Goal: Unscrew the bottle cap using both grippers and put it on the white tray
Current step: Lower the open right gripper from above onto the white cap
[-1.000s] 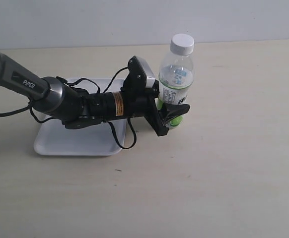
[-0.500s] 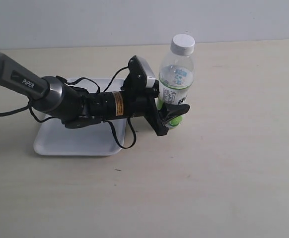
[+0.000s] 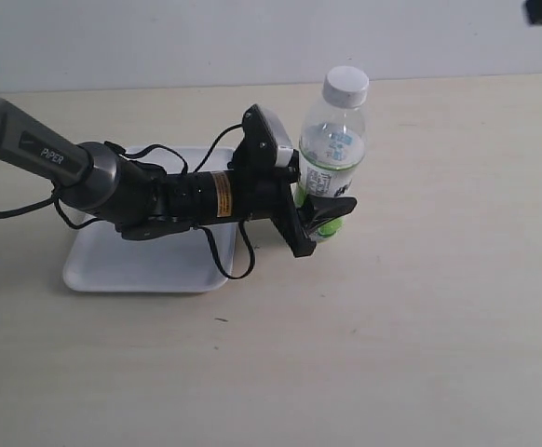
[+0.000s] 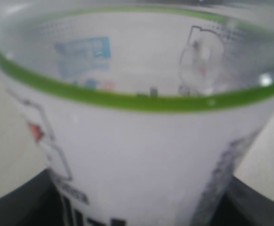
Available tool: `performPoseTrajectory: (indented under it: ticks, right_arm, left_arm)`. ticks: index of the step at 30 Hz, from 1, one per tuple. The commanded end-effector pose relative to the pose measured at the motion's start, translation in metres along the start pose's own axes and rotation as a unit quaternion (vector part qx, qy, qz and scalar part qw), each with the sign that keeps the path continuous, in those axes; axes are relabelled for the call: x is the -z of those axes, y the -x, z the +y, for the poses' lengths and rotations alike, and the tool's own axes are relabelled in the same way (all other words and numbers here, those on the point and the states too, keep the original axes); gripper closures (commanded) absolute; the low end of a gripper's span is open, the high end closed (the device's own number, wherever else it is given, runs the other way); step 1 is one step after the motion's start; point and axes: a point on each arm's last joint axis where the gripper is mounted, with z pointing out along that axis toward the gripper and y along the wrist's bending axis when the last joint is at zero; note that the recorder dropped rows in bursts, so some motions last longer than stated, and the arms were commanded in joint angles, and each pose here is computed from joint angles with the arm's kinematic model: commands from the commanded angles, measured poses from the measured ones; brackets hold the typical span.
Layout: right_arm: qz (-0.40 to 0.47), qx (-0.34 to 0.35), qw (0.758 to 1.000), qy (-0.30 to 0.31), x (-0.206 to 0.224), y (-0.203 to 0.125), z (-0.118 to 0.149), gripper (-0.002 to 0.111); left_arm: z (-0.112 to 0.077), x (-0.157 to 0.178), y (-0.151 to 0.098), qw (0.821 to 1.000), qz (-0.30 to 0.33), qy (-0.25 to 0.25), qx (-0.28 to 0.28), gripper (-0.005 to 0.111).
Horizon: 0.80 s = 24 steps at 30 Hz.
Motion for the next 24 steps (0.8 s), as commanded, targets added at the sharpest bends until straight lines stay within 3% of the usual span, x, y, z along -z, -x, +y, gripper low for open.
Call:
performPoseTrajectory:
  ticks: [1, 5, 7, 10, 14, 16, 24]
  right_arm:
    - [0.057, 0.061, 0.996, 0.015, -0.040, 0.004, 0.043, 0.108]
    - [0.071, 0.095, 0.993, 0.030, -0.061, 0.013, 0.070, 0.107]
    - [0.065, 0.111, 0.991, 0.036, -0.062, 0.018, 0.080, 0.101]
    - [0.046, 0.134, 0.989, 0.045, -0.056, 0.025, 0.094, 0.083]
    - [0.027, 0.145, 0.988, 0.051, -0.046, 0.029, 0.104, 0.050]
    - [0.028, 0.146, 0.987, 0.052, -0.047, 0.029, 0.105, 0.041]
    - [0.055, 0.150, 0.986, 0.037, -0.072, 0.030, 0.105, 0.041]
  left_arm:
    - [0.000, 0.001, -0.003, 0.999, 0.026, -0.003, -0.021, 0.107]
    - [0.000, 0.001, -0.003, 0.999, 0.027, -0.004, -0.022, 0.107]
    - [0.000, 0.001, -0.004, 0.999, 0.028, -0.005, -0.023, 0.107]
    - [0.000, 0.001, -0.004, 0.999, 0.029, -0.006, -0.026, 0.107]
    - [0.000, 0.001, -0.004, 0.999, 0.029, -0.006, -0.026, 0.107]
    - [-0.001, 0.001, -0.004, 0.999, 0.031, -0.008, -0.028, 0.107]
    - [-0.001, 0.001, -0.005, 0.999, 0.033, -0.011, -0.031, 0.107]
